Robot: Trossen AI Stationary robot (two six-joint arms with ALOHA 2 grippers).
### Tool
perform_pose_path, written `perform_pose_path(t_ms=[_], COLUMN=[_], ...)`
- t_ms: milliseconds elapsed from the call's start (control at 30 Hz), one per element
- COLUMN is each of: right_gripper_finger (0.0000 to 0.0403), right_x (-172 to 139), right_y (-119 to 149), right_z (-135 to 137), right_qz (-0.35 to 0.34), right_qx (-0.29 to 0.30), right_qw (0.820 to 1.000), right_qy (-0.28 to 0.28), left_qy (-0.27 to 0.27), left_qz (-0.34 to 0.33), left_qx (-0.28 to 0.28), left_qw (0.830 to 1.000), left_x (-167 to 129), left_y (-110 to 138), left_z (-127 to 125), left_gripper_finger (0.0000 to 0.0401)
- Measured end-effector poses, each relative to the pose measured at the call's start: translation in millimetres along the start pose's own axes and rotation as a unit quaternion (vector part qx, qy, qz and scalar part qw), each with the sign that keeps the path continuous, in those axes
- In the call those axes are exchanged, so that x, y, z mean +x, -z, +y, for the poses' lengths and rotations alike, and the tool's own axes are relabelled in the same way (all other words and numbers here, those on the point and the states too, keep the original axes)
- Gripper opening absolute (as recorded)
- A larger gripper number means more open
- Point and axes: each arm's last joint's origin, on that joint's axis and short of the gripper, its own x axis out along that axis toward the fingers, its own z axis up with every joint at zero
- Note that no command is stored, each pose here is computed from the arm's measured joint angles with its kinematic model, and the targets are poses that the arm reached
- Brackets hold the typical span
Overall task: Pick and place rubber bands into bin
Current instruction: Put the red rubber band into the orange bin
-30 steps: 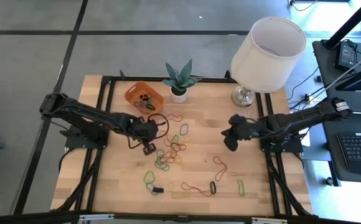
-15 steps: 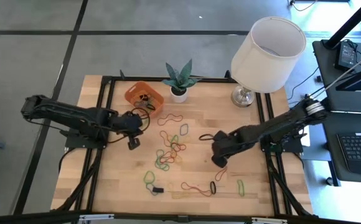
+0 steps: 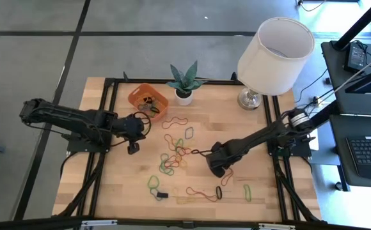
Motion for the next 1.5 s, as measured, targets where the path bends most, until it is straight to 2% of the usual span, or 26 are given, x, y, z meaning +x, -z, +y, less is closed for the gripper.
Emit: perform_pose_path(t_ms=[167,333,500,667,833,1033,1133,1367,1500], right_gripper_finger=[0.0089,0.0014,0.0008,0.0004,0.0002,0.0002,0.0002,0.0002,0.0002], right_x=[12.6,9.0,-16.1,-57.1,-97.8,-131.2,-143.9,-160.6,-166.1], right_y=[-1.6,-2.7,-3.6,-3.1,-9.6,-28.3,-39.5,-68.7,-77.5], right_z=[3.7,5.9,3.5,-8.1,-30.2,-53.8,-63.2,-76.2,-79.4], right_qz=[0.015,0.009,-0.036,-0.125,-0.223,-0.306,-0.35,-0.413,-0.436], right_qx=[-0.007,-0.009,-0.028,-0.056,-0.076,-0.137,-0.169,-0.248,-0.291], right_qw=[1.0,1.0,0.999,0.991,0.972,0.941,0.92,0.87,0.842], right_qy=[0.011,-0.004,-0.001,-0.006,-0.02,-0.048,-0.051,-0.102,-0.13], left_qy=[0.0,0.004,0.007,0.013,0.03,0.036,0.028,-0.031,-0.082], left_qz=[0.0,0.0,-0.022,-0.101,-0.168,-0.235,-0.272,-0.282,-0.29], left_qx=[0.003,-0.002,-0.013,-0.022,-0.033,-0.048,-0.031,0.042,0.05], left_qw=[1.0,1.0,1.0,0.995,0.985,0.97,0.961,0.958,0.952], left_x=[0.1,0.1,0.0,-1.7,-4.1,2.9,9.2,35.7,48.5], left_y=[-0.1,-0.2,-4.2,-18.5,-31.5,-53.2,-73.5,-127.4,-156.4], left_z=[0.0,-0.3,-1.5,-5.5,-9.7,-17.9,-25.7,-47.6,-54.3], left_gripper_finger=[0.0003,0.0002,0.0003,0.0007,0.0032,0.0099,0.0131,0.0171,0.0175])
